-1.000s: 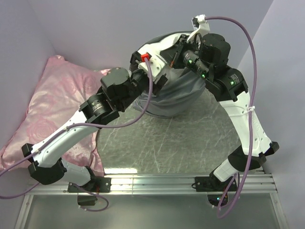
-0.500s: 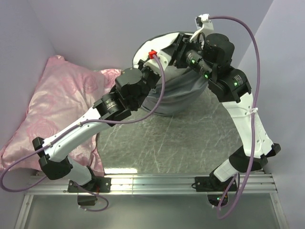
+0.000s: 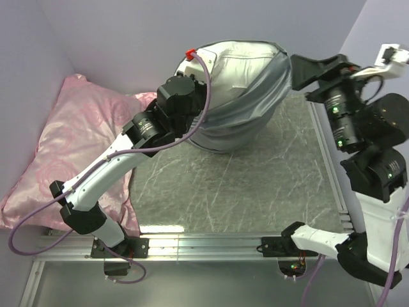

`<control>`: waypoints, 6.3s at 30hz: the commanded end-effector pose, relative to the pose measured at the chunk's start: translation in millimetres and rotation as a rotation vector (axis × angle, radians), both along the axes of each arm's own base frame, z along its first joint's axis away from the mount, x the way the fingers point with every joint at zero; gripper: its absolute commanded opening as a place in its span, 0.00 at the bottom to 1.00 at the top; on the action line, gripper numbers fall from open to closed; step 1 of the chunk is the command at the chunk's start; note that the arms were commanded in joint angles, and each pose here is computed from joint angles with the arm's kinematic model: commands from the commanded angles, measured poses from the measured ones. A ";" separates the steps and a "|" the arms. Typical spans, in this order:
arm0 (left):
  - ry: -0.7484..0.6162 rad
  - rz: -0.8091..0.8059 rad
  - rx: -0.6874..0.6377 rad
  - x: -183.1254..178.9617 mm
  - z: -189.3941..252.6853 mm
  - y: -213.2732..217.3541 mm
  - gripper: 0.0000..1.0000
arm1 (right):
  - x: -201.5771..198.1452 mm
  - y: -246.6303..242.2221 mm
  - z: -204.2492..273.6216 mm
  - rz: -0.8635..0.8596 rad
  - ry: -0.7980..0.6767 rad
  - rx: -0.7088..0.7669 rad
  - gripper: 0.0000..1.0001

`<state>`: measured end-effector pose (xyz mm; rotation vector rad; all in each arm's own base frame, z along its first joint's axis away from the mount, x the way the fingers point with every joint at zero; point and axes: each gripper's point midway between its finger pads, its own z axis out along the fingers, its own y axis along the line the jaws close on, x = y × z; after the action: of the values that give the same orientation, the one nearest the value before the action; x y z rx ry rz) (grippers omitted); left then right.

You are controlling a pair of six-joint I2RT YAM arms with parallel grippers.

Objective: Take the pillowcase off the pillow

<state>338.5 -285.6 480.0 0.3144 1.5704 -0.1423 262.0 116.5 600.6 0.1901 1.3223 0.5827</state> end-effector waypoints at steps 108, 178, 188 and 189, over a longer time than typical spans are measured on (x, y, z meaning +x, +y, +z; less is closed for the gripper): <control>0.517 -0.163 -0.741 26.9 -164.9 -78.2 0.00 | 117.5 -78.5 -170.1 -0.059 0.477 0.176 0.82; 0.487 -0.499 -0.539 -150.0 -165.7 -175.4 0.18 | 38.3 -32.1 -262.3 -0.010 0.406 0.344 0.00; 0.426 -0.159 -0.761 -45.8 -112.1 -29.5 0.81 | 33.4 -41.3 -216.2 -0.044 0.366 0.245 0.00; 0.419 -0.071 -0.789 -19.8 -123.2 -0.8 0.81 | 32.2 -40.6 -206.7 -0.036 0.348 0.240 0.00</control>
<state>281.8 -340.7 384.4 -0.1335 1.7253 -1.0117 291.3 91.8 318.8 0.5857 1.7981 0.7268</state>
